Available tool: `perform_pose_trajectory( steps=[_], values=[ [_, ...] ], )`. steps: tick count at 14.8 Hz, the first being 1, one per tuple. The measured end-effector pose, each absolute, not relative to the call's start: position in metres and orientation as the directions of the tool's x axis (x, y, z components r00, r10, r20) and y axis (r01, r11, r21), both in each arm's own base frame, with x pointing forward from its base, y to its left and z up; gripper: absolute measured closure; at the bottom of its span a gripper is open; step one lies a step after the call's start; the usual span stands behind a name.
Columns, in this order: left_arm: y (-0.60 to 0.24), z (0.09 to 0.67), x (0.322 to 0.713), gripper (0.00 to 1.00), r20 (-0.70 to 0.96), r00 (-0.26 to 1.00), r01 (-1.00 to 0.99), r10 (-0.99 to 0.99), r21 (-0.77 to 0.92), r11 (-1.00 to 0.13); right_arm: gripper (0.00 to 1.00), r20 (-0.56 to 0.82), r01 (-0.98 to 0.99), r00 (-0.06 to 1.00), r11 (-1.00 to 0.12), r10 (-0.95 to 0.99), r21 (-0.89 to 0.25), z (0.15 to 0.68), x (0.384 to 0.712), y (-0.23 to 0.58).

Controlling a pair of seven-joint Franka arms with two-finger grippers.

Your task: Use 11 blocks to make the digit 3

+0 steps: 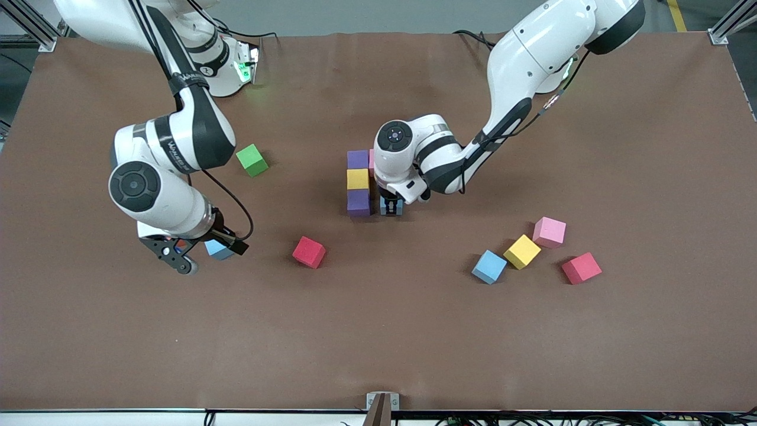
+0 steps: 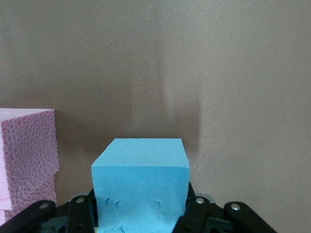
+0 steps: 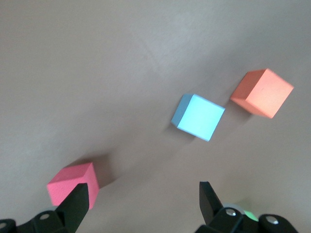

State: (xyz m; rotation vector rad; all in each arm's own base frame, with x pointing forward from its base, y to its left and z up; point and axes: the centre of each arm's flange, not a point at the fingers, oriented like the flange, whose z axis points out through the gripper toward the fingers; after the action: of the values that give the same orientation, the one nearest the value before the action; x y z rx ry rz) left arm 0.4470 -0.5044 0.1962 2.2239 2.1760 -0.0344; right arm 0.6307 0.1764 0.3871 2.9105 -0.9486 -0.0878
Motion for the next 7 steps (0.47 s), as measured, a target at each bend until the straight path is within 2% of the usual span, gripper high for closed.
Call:
perform_pose_trajectory(
  steps=[7],
  values=[
    [-0.516,0.193,0.444,0.40,-0.048,0.024,1.000,0.999,0.006,-0.024,0.00,-0.024,-0.624,0.777,-0.775,-0.629,0.098,0.387,0.639,0.144]
  ],
)
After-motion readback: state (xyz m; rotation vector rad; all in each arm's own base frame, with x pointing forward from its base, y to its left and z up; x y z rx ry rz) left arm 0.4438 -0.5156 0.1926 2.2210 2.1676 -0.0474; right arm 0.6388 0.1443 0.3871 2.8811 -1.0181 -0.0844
